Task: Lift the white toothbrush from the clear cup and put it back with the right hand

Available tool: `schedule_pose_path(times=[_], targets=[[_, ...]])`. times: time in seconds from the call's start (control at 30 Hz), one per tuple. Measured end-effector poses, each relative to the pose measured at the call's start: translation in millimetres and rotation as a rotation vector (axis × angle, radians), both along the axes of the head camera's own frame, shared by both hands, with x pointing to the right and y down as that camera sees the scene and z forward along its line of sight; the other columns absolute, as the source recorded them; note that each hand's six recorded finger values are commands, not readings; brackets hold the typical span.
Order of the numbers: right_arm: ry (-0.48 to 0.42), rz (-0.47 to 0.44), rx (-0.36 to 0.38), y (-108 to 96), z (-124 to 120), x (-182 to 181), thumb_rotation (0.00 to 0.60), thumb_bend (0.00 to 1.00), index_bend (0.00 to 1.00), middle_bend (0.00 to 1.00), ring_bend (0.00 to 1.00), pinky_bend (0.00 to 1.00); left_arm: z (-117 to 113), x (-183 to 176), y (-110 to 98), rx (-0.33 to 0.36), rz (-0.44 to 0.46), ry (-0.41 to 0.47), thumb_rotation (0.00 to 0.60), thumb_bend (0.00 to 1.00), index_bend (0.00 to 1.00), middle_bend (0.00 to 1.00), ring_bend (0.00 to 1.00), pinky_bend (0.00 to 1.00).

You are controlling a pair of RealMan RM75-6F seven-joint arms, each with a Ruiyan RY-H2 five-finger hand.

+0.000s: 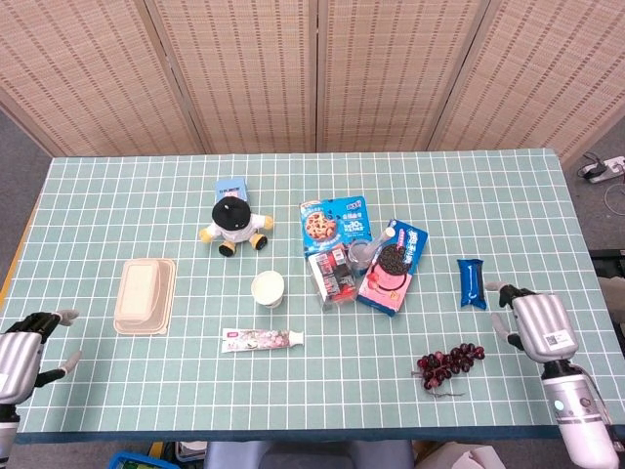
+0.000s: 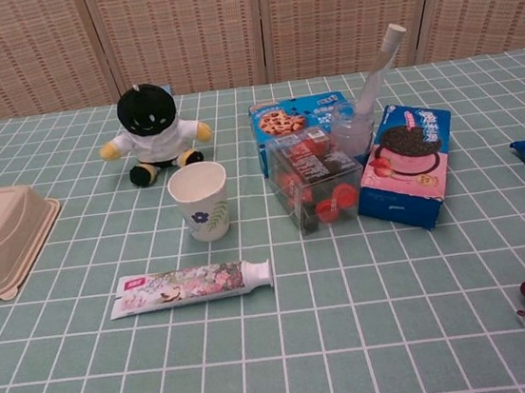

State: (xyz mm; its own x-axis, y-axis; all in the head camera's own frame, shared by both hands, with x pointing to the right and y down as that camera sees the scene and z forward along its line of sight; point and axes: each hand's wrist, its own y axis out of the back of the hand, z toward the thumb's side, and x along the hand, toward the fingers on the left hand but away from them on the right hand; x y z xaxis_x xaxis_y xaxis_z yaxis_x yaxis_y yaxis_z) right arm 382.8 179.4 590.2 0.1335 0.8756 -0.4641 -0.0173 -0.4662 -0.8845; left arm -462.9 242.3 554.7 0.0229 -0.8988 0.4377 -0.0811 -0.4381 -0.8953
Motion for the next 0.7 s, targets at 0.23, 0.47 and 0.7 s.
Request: schedule_pose_path(times=[0.23,0.47,0.7], targets=[[0.039,-0.037,-0.001,-39.4,16.7,-43.8,0.600,0.73,0.23,0.79,0.81,0.98,-1.1,0.7,-0.5,-0.001,0.003,0.009,0.600,0.25,0.39,0.41,0.32,0.43],[0.034,-0.077,-0.012,-56.8,32.3,-87.0,0.600,0.88,0.22,0.98,0.99,1.00,-3.0,-3.6,-2.4,0.000,-0.012,0.016,0.600,0.25,0.40,0.41,0.32,0.43],[0.030,-0.118,-0.029,-61.8,48.2,-125.2,0.600,0.92,0.22,1.00,1.00,1.00,-6.3,-5.5,-2.9,0.007,-0.017,0.015,0.600,0.25,0.42,0.41,0.32,0.43]])
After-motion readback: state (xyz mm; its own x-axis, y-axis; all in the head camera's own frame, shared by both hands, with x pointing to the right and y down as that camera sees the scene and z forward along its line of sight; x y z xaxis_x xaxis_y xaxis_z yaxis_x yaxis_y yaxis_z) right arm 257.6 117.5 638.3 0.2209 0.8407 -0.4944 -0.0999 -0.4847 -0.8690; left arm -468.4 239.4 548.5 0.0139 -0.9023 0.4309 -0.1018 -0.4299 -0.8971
